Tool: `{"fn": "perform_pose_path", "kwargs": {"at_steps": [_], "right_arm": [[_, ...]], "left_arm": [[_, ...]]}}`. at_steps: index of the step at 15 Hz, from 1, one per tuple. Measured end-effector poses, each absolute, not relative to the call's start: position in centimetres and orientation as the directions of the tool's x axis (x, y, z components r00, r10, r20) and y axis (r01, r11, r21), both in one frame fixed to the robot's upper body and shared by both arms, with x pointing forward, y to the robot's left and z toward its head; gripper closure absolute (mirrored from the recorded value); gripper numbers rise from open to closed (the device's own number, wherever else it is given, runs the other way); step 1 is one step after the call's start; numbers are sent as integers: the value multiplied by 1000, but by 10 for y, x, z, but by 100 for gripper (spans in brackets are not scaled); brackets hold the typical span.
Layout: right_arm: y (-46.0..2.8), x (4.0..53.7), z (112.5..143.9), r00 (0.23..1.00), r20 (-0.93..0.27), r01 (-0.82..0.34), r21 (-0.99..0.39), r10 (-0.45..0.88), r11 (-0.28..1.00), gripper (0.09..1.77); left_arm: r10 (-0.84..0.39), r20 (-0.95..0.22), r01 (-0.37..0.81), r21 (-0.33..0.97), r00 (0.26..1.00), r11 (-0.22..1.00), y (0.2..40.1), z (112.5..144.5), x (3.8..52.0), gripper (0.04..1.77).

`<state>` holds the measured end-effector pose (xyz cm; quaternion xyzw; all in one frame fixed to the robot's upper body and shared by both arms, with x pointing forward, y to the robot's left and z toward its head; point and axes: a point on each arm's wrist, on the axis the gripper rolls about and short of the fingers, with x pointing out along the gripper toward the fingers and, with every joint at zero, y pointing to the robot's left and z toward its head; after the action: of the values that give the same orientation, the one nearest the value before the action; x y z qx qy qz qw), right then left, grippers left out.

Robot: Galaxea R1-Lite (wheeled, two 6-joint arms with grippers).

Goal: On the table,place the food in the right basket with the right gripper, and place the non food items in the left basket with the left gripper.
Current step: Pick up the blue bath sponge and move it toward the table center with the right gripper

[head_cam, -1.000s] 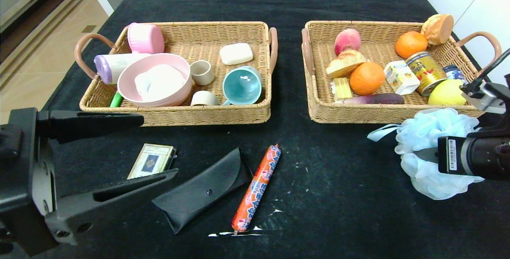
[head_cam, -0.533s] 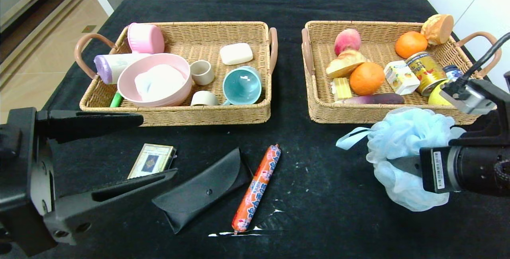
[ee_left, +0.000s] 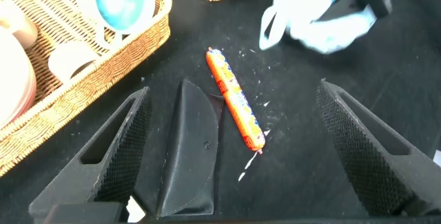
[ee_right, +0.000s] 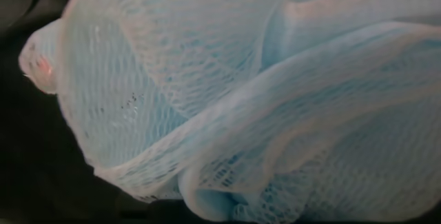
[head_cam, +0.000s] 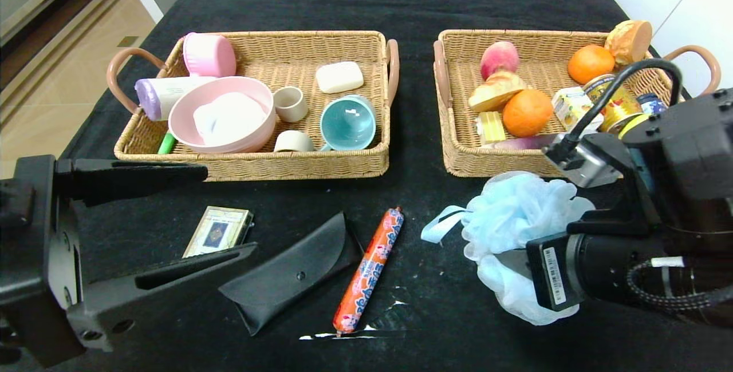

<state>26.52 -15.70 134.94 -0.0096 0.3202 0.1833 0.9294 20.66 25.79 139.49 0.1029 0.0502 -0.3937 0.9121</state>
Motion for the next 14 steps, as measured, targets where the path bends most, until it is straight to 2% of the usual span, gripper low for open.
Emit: {"fn": "perform_pose_path", "kwargs": {"at_steps": [4, 9, 14], "right_arm": [[-133, 266, 1338, 698, -618, -380, 108, 361, 919, 104], [-113, 268, 1324, 697, -629, -391, 66, 343, 918, 104], [-109, 268, 1320, 690, -638, -398, 60, 342, 915, 62]], "left_arm": [[-709, -175, 730, 147, 684, 668, 258, 1395, 207, 9], [-708, -178, 730, 147, 683, 667, 257, 1394, 207, 9], [-709, -178, 730, 146, 683, 667, 257, 1394, 207, 9]]}}
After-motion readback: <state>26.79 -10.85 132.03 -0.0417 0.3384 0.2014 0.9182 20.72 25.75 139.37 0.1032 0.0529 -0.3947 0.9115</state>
